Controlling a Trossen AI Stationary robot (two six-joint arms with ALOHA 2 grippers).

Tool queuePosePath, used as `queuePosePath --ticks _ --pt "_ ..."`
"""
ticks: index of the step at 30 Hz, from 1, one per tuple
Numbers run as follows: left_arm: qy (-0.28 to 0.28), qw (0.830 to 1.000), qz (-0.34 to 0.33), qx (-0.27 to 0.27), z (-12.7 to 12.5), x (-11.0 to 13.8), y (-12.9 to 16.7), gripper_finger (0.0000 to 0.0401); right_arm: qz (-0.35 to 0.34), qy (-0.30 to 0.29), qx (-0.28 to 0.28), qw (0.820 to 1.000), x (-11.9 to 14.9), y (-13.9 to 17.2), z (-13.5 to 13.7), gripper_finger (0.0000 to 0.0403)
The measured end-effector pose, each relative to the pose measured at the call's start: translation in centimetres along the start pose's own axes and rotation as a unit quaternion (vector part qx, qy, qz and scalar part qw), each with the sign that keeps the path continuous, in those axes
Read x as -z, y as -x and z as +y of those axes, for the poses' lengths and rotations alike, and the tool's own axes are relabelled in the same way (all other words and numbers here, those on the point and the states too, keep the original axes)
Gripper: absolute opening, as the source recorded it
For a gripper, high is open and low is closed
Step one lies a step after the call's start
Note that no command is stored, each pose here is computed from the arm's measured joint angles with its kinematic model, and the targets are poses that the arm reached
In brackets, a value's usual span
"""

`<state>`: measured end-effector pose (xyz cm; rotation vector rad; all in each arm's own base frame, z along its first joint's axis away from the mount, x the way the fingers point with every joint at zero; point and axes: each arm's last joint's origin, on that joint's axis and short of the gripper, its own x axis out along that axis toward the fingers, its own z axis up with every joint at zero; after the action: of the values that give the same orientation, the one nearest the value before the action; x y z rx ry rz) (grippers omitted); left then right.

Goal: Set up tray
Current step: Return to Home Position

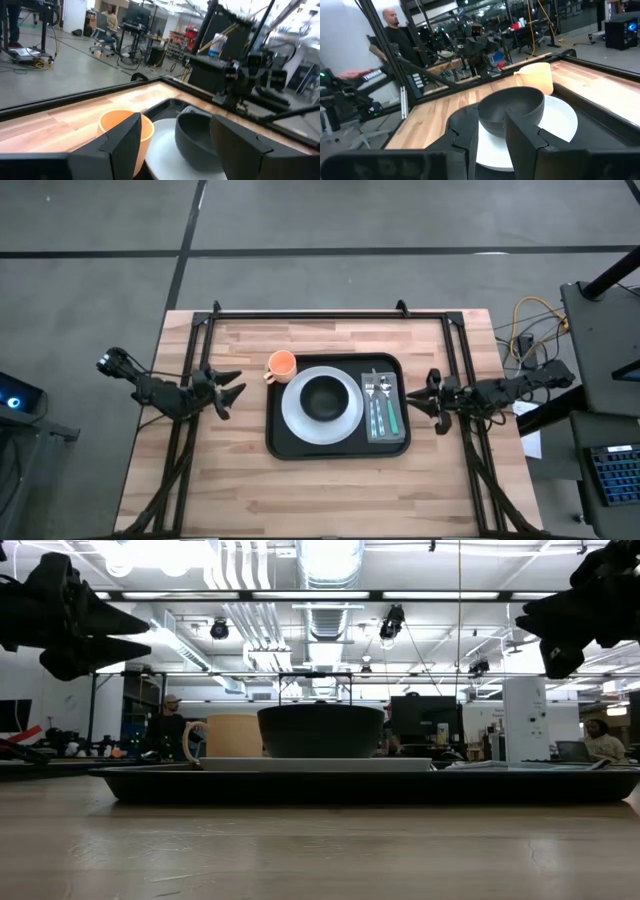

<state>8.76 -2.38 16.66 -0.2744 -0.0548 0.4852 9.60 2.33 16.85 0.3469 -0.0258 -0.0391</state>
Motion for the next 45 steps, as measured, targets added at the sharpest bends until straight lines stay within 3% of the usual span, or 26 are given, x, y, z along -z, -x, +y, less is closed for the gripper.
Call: queuePosePath --ticks 5,19,45 --pt "0.029 0.999 -0.017 0.005 0.3 -0.5 0.2 0.0217 -0.022 -0.009 -0.008 1.000 -0.4 0.3 0.0 0.0084" --pt "0.028 0.999 -0.016 0.006 0.2 -0.4 0.2 0.0217 -0.019 -0.008 -0.007 1.000 -0.4 0.3 0.0 0.0074" --pt "-0.080 0.996 0.047 -0.012 -0.5 1.7 -0.6 0.0217 -0.018 -0.008 -0.006 1.000 -0.3 0.3 0.0 0.0077"
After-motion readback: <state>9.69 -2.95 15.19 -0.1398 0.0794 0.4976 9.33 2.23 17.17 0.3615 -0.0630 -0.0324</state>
